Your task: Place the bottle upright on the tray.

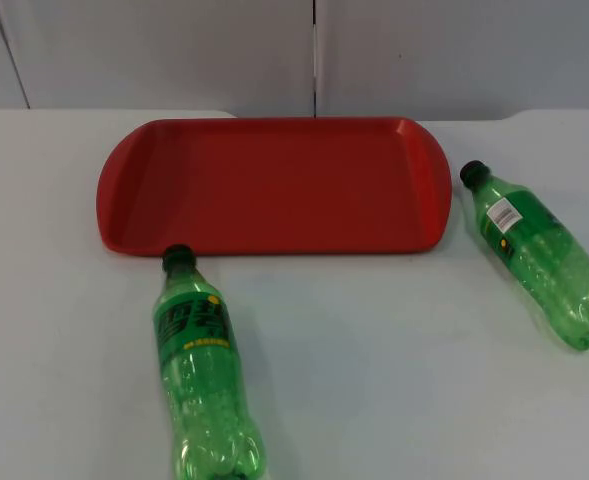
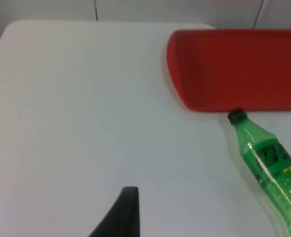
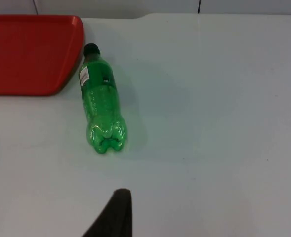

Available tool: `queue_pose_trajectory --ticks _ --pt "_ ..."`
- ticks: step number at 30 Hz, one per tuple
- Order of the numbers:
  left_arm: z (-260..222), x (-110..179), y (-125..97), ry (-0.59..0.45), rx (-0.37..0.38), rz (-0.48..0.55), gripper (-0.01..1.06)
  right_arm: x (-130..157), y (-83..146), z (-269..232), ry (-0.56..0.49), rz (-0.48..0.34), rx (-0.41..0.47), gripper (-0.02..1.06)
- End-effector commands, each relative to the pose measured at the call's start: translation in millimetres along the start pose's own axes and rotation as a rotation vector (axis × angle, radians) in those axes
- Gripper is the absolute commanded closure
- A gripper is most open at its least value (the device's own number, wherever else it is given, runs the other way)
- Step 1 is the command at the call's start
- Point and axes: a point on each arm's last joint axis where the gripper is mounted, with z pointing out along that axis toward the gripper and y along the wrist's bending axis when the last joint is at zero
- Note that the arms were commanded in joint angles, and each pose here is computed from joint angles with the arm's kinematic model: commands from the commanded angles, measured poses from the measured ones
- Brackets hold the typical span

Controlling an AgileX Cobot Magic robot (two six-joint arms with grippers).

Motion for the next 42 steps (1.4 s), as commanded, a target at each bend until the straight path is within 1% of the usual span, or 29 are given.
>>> queue_pose_trajectory --ticks 1,2,6,7,11,12,17,24,32,35,38,42 --pt "10 -7 -2 0.05 0.022 -0.028 0.0 0 0 0 -0.007 0.003 0.006 0.0" --pt "10 -7 -2 0.05 0.022 -0.028 0.0 0 0 0 -0.007 0.003 0.006 0.0" --pt "28 -14 -2 0.145 0.031 -0.041 0.0 0 0 0 -0.007 0.003 0.006 0.0" --pt "28 -14 -2 0.145 0.031 -0.041 0.0 0 0 0 -0.007 0.003 0.006 0.0" --pt "45 -19 -1 0.235 0.029 -0.054 0.0 0 0 0 -0.007 0.003 0.006 0.0" --pt "45 -19 -1 0.235 0.029 -0.054 0.0 0 0 0 -0.007 0.003 0.006 0.0" --pt "66 -26 -1 0.307 0.037 -0.078 0.0 0 0 0 -0.007 0.003 0.006 0.0" --pt "80 -34 -2 0.336 0.06 -0.086 0.0 0 0 0 -0.007 0.003 0.006 0.0" --pt "83 -66 -8 0.318 0.105 -0.123 0.0 0 0 0 -0.007 0.003 0.006 0.0" --pt "86 -73 -9 0.335 0.119 -0.132 0.0 0 0 0 -0.007 0.003 0.006 0.0" --pt "90 -82 -12 0.356 0.148 -0.157 0.0 0 0 0 -0.007 0.003 0.006 0.0" --pt "99 -85 -14 0.404 0.167 -0.179 0.0 0 0 0 -0.007 0.003 0.006 0.0"
